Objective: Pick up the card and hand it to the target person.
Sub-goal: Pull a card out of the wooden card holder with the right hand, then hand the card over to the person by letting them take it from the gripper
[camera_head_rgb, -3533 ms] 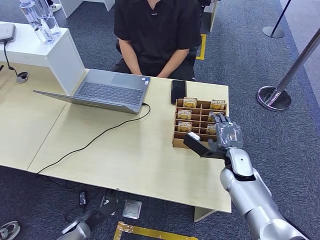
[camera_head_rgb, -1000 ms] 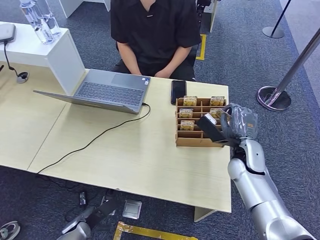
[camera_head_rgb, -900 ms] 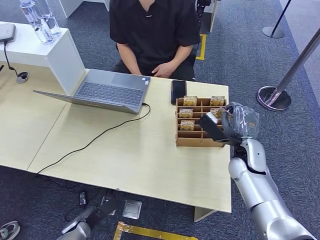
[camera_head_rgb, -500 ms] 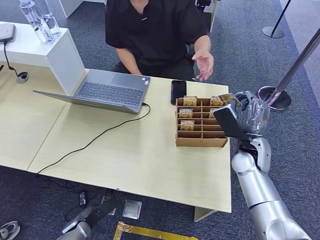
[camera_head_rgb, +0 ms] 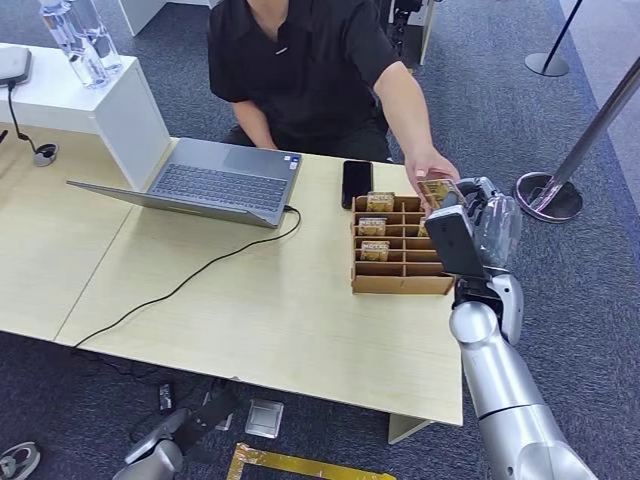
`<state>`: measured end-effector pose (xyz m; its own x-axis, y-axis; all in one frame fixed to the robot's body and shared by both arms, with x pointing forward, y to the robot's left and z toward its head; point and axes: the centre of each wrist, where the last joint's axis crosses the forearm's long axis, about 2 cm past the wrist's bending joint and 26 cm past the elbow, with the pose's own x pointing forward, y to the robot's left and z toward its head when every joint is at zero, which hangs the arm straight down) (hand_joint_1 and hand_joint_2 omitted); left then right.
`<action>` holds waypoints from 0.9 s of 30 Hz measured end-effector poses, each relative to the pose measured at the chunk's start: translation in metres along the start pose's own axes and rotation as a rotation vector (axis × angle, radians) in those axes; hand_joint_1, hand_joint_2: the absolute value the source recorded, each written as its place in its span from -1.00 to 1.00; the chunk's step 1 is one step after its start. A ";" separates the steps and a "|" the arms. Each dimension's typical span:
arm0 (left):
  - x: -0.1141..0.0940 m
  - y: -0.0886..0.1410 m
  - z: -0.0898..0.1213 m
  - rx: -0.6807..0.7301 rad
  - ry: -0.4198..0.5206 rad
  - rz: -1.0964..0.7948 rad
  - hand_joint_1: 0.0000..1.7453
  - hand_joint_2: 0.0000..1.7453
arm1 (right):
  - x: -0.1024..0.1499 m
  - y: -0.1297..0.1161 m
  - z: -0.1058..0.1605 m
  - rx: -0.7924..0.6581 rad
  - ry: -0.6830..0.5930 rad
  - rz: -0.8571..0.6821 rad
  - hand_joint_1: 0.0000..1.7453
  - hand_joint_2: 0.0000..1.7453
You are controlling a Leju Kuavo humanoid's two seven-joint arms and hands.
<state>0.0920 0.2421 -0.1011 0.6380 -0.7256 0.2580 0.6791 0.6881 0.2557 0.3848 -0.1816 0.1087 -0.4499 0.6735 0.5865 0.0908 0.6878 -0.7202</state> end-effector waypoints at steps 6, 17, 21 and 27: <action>0.001 0.001 0.000 0.001 -0.016 -0.015 -1.00 1.00 | 0.016 0.010 -0.008 0.028 0.023 -0.004 1.00 1.00; 0.002 0.001 0.000 0.009 0.010 -0.046 -1.00 -1.00 | 0.017 0.014 -0.005 -0.018 0.074 0.006 -1.00 -0.50; 0.002 0.001 0.000 -0.004 0.021 -0.049 -1.00 -1.00 | 0.007 0.010 0.000 -0.054 0.095 0.016 -1.00 -1.00; 0.002 0.000 0.000 -0.009 0.025 -0.050 -1.00 -1.00 | -0.011 0.004 0.016 -0.106 0.118 0.022 -1.00 -1.00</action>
<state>0.0934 0.2411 -0.1008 0.6119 -0.7592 0.2216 0.7134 0.6508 0.2597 0.3765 -0.1905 0.0932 -0.3398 0.7115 0.6150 0.1957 0.6931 -0.6937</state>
